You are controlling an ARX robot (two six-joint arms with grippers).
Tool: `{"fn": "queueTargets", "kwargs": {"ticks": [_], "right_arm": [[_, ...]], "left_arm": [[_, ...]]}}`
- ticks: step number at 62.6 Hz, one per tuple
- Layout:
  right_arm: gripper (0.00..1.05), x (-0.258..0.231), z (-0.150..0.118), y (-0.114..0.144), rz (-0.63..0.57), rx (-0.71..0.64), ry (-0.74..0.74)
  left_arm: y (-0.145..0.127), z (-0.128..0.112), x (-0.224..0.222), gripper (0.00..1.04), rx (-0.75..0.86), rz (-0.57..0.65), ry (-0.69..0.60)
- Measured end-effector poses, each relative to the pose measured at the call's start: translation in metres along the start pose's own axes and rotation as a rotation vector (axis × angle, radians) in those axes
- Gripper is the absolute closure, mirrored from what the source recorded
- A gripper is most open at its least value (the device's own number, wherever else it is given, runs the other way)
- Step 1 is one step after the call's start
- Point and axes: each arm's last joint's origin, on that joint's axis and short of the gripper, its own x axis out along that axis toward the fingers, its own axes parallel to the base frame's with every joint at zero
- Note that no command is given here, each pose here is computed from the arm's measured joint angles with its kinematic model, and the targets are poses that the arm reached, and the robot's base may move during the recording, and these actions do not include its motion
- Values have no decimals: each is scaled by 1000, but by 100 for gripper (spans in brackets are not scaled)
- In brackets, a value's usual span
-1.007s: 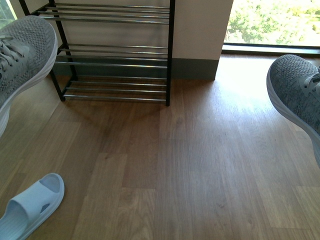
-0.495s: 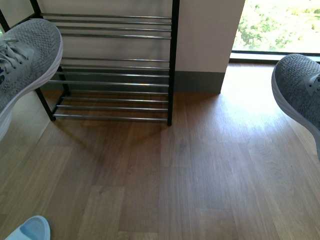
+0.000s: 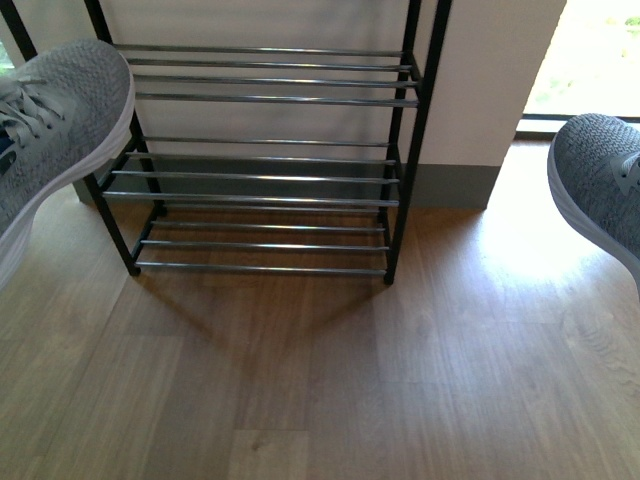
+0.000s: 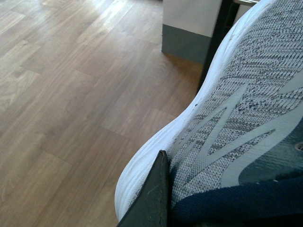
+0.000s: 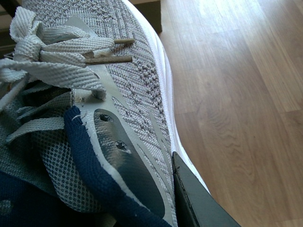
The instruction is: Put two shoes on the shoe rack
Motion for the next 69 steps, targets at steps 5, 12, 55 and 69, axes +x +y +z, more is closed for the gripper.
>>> {"fn": "queueTargets", "kwargs": {"ticks": [5, 12, 55, 69], "right_arm": [[103, 0, 0, 1, 2, -1, 0], [103, 0, 0, 1, 5, -1, 0], [103, -1, -7, -4, -51, -1, 23], [103, -1, -7, -4, -48, -1, 23]], "left_arm": [[1, 0, 0, 103, 0, 4, -1], [1, 0, 0, 103, -1, 4, 0], [6, -2, 1, 103, -4, 46, 2], [6, -2, 1, 103, -3, 41, 3]]}}
